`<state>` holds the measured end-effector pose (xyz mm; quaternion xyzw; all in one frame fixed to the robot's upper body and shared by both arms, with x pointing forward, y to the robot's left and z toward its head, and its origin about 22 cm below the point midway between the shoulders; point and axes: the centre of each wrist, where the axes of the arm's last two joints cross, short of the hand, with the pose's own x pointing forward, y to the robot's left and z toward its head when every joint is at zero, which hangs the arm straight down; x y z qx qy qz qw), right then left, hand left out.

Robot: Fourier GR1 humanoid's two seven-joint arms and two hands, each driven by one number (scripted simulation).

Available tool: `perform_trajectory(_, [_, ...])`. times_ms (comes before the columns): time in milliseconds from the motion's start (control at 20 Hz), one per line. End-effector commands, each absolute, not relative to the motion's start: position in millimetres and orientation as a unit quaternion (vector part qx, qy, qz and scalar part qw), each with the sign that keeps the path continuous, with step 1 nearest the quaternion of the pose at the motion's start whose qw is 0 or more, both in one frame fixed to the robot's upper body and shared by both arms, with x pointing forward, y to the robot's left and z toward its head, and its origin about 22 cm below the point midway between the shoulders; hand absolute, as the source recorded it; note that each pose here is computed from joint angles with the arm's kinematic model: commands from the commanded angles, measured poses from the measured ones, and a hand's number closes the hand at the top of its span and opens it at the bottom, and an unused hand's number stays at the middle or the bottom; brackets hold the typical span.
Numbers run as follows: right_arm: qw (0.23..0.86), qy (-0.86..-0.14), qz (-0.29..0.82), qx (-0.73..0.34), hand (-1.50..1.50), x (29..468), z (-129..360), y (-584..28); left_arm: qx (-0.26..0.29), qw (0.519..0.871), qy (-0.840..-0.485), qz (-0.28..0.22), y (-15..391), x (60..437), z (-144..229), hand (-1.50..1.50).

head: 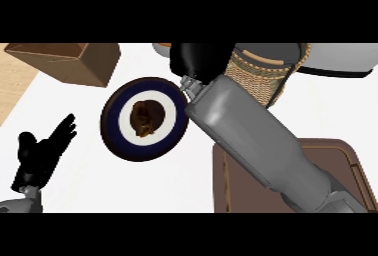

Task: Pick the bell pepper from the tray and place it in the tiered basket

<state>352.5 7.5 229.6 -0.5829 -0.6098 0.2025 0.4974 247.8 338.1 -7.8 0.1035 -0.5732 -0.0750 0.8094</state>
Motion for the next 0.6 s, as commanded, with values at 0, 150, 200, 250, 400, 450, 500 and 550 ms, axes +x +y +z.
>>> perform_trajectory(0, [0.535,-0.580,0.128,-0.601,1.50,371.0,236.2,21.2,0.101,0.806,-0.579,-0.078,328.9,255.4,-10.2,0.00])
perform_trajectory(150, [0.535,-0.603,0.106,-0.582,1.50,388.1,239.5,10.8,0.101,0.812,-0.572,-0.067,337.7,244.4,-19.5,0.00])
perform_trajectory(200, [0.553,-0.637,0.067,-0.533,1.50,385.0,254.7,3.9,0.101,0.806,-0.578,-0.069,331.5,250.5,-12.3,0.00])
perform_trajectory(250, [0.548,-0.638,0.058,-0.538,1.50,391.8,247.4,0.8,0.097,0.808,-0.576,-0.073,333.7,248.5,-10.5,0.00])
perform_trajectory(400, [0.556,-0.646,0.054,-0.521,1.50,406.1,248.3,-6.9,0.106,0.809,-0.575,-0.064,345.2,250.3,-5.5,0.00])
perform_trajectory(450, [0.545,-0.654,0.050,-0.522,1.50,410.8,245.2,-7.2,0.110,0.807,-0.577,-0.066,341.5,244.2,-16.6,0.00])
perform_trajectory(500, [0.557,-0.650,0.047,-0.515,1.50,412.6,241.1,-7.6,0.110,0.811,-0.571,-0.063,330.0,245.4,-19.3,0.00])
perform_trajectory(550, [0.556,-0.645,0.047,-0.523,1.50,419.9,245.4,-8.4,0.099,0.809,-0.575,-0.070,329.2,243.5,-16.4,0.00])
